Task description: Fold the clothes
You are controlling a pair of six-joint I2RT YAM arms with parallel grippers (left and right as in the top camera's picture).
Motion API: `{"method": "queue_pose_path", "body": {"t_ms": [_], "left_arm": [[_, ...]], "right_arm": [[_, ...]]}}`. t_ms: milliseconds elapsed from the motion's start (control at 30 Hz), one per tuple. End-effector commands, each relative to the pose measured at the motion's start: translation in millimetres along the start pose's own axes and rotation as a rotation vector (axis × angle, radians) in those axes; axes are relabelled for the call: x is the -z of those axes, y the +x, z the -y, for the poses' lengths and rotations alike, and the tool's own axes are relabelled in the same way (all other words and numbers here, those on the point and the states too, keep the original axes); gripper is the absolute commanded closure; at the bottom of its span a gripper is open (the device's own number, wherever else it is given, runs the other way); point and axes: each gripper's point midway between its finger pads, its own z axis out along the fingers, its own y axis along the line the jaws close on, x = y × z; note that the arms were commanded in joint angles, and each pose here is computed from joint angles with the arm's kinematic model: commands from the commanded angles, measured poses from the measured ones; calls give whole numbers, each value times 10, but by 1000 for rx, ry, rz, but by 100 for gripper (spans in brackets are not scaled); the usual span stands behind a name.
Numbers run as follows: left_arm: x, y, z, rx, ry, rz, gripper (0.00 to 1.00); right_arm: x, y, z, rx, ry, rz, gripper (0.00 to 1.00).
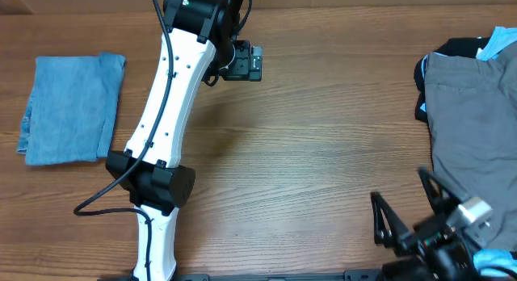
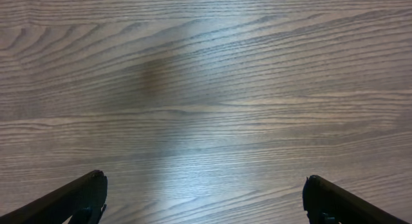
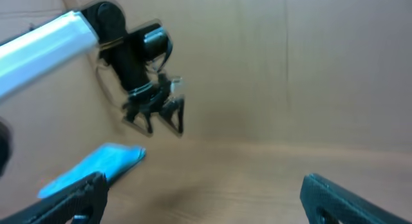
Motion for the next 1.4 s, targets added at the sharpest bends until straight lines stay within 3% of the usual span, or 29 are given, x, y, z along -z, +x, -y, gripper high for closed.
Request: {"method": "queue_pose_path", "body": {"t_ms": [0,233,867,1167,1367], "left_arm": [[151,-2,-40,24,-2,36,0],[150,-2,-41,25,-2,35,0],[153,-2,-40,25,-2,36,0],[150,-2,-41,25,-2,35,0],[150,-2,-41,25,-2,35,0]], "right_arm": [[-198,135,221,17,64,86,0],[-384,430,358,32,59,177,0],[-538,1183,630,11,116,59,0],[-539,1615,713,-23,139,-83,0],[-548,1620,626,-24,88,-88,0]]}}
